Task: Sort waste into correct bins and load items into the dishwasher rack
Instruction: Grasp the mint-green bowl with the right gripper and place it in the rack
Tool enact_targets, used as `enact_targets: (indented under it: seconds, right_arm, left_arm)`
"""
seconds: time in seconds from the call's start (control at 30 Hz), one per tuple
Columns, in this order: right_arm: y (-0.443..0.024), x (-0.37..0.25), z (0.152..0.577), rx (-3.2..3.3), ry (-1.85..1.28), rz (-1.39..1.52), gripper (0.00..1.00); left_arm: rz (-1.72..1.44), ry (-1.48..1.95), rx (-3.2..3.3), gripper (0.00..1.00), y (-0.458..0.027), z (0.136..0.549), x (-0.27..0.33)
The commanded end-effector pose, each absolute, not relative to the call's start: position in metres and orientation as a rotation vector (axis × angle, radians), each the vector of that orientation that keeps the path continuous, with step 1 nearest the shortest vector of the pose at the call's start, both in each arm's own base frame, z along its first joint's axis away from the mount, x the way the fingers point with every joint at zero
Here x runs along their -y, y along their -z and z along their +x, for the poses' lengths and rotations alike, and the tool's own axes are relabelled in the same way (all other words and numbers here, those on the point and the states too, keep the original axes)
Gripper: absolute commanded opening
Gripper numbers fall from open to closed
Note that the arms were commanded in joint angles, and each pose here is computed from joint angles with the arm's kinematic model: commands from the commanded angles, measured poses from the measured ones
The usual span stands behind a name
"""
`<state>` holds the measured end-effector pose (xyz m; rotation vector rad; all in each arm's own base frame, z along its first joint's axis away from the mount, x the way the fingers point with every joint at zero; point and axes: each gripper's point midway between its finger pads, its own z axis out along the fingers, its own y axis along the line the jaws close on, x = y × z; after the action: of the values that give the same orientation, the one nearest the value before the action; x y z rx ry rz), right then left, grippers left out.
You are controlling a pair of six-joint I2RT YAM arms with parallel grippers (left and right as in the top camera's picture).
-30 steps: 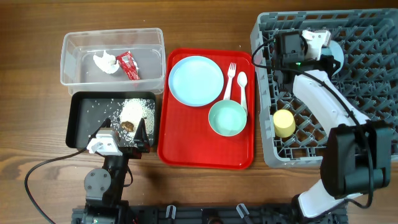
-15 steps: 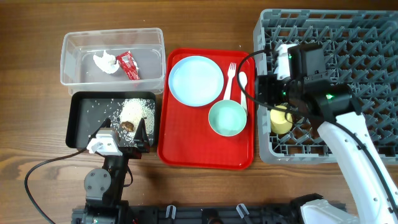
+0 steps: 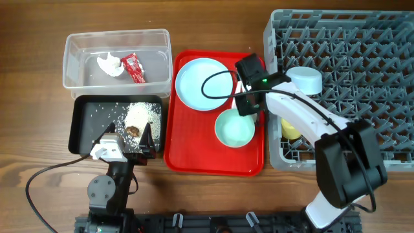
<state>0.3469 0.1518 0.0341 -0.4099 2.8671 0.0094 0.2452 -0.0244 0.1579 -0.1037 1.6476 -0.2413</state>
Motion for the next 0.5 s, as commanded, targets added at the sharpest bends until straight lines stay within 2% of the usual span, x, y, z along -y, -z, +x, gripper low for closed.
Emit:
enact_targets:
  seconds: [0.0,0.1,0.2,0.27,0.33,0.47]
  right_arm:
    - [-0.028,-0.166,0.339,-2.893,-0.122,-0.503,0.3]
    - [-0.029,-0.166,0.334,-2.905,-0.132,-0.507,0.31]
    - [-0.07,-0.171,0.337,-2.808,-0.193,-0.494,0.32]
    - [-0.106,-0.175,0.333,-2.727,-0.263,-0.494,0.38]
    - [-0.118,-0.173,0.327,-2.707,-0.267,-0.515,0.42]
    - [-0.078,-0.171,0.309,-2.813,-0.278,-0.59,0.44]
  left_arm:
    - [-0.092,0.228,-1.644,1.0,-0.157,0.245,0.023]
    - [-0.092,0.229,-1.644,1.0,-0.158,0.245,0.023]
    - [-0.092,0.229,-1.644,1.0,-0.157,0.245,0.023]
    - [-0.092,0.228,-1.644,1.0,-0.157,0.245,0.023]
    - [-0.092,0.228,-1.644,1.0,-0.157,0.245,0.023]
    - [-0.092,0.228,-1.644,1.0,-0.157,0.245,0.023]
